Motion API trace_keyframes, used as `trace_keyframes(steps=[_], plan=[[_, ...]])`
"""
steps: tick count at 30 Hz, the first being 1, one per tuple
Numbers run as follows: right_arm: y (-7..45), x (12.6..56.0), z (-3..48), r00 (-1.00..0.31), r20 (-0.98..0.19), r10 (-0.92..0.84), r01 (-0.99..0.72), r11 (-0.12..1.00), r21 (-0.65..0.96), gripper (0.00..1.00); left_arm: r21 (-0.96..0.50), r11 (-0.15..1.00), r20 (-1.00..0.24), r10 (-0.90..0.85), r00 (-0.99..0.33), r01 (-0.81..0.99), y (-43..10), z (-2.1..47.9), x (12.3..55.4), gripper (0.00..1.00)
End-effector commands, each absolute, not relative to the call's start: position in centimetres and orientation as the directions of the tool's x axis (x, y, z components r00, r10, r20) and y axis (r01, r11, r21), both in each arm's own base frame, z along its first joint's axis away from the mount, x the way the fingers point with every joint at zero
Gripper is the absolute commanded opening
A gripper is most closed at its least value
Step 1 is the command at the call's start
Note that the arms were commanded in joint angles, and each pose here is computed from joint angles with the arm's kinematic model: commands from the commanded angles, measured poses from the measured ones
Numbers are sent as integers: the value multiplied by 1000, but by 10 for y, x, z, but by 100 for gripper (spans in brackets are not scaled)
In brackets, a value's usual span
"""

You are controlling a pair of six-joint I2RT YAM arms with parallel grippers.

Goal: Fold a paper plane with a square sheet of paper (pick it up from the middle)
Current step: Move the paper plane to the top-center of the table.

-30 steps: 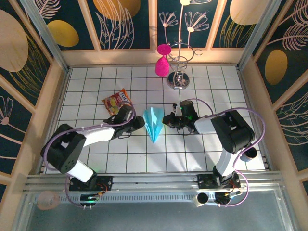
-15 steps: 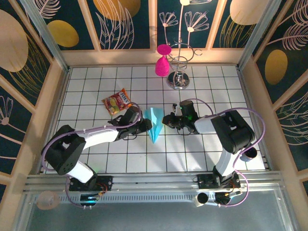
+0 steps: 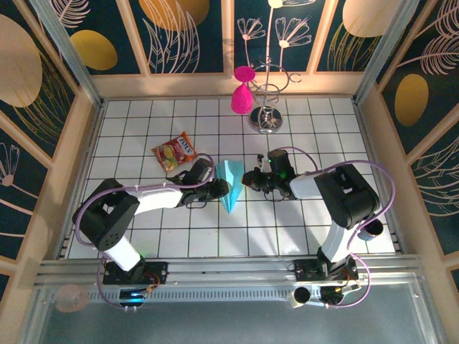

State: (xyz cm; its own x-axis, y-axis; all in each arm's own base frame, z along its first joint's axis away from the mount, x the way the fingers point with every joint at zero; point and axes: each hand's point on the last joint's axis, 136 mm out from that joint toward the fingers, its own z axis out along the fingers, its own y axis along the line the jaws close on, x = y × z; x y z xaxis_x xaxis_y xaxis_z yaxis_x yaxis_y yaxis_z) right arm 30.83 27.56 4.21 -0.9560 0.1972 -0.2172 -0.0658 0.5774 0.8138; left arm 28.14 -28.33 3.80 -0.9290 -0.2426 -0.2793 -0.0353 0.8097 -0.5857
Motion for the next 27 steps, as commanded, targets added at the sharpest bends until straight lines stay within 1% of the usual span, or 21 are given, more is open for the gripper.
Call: trace_keyframes(steps=[1,10,16,21,27], plan=[[277,309,41,-958,-214,190,-70,569,819,0,-611,791,-264,-240,-934,-31,-293,43,280,36],[278,309,40,-959,-210,191,-67,567,821,0,-628,778,-256,-235,-938,-24,-305,45,275,39],[278,308,39,-960,-206,188,-65,569,820,0,-620,784,-263,-221,-939,-11,-311,45,275,43],[278,308,37,-961,-203,190,-61,569,820,0,-583,812,-268,-205,-941,-10,-312,38,274,45],[278,307,35,-962,-199,187,-58,570,820,0,-586,810,-281,-194,-940,8,-316,42,274,51]])
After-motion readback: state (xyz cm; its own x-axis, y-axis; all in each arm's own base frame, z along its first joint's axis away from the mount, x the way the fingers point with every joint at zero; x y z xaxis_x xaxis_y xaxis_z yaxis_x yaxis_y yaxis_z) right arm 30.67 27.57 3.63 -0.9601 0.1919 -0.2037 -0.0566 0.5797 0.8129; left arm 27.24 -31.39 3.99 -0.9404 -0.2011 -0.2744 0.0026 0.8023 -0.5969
